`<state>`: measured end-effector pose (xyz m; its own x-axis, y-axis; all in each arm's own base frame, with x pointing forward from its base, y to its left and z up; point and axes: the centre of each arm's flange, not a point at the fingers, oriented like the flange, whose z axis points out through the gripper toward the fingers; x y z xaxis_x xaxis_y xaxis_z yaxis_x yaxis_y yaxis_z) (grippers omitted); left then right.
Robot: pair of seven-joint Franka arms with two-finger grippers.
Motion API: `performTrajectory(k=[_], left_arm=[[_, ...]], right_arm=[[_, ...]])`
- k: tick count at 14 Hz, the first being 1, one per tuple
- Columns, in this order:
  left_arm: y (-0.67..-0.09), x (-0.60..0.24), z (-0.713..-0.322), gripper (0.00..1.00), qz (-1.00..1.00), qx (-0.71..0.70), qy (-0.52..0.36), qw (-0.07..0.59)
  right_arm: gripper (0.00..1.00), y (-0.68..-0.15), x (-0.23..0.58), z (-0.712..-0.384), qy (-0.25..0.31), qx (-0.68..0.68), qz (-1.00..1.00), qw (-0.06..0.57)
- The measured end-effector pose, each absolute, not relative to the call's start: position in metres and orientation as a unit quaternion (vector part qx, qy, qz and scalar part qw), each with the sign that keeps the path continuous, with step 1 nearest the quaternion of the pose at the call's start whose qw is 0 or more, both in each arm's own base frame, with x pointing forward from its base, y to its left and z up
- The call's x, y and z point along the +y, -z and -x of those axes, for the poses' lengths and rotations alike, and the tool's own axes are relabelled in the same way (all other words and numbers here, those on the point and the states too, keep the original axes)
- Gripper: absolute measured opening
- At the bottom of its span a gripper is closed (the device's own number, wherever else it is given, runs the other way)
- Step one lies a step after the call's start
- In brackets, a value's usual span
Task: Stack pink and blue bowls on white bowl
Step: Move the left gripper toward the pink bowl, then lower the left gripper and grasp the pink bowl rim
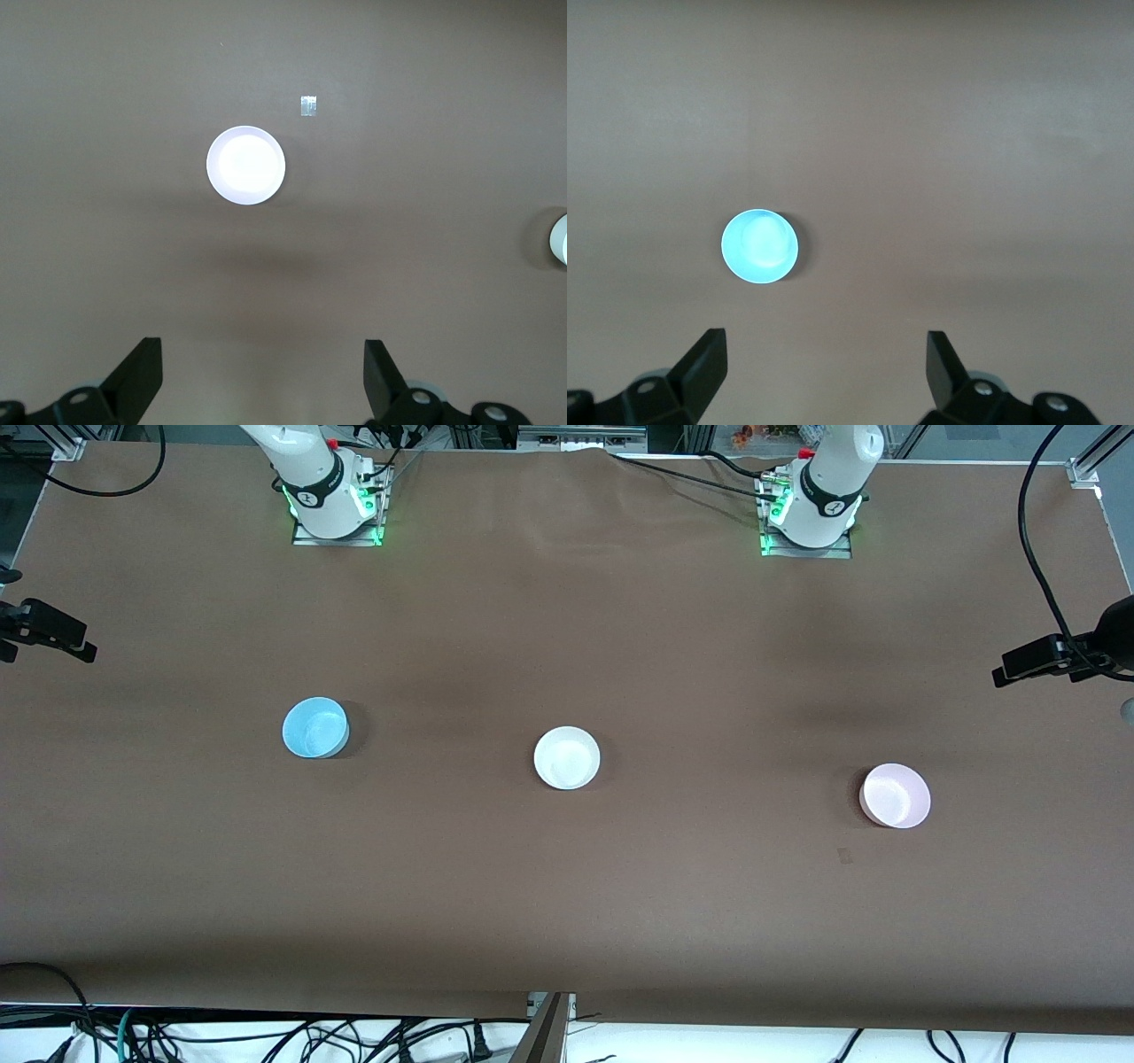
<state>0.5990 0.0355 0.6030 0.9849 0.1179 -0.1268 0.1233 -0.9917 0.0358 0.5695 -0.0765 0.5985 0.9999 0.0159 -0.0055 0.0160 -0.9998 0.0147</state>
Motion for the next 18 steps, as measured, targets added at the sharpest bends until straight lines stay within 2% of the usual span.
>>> performTrajectory(k=[5, 8, 15, 18], left_arm=[[-0.592, 0.050, -0.598, 1.00, -0.994, 0.073, 0.073, 0.021], [-0.554, 0.097, -0.597, 1.00, -0.988, 0.115, 0.099, 0.033], [-0.350, 0.129, -0.636, 1.00, -0.986, 0.125, 0.105, 0.026], [-0.286, 0.143, -0.639, 1.00, -0.992, 0.088, 0.071, 0.063]], right_arm=[[1.00, -0.599, -0.076, -0.570, 0.003, 0.009, -1.000, 0.007], [1.00, -0.599, -0.077, -0.570, 0.003, 0.009, -1.000, 0.007], [1.00, -0.598, -0.077, -0.570, 0.003, 0.009, -1.000, 0.007], [1.00, -0.598, -0.077, -0.570, 0.003, 0.009, -1.000, 0.007]])
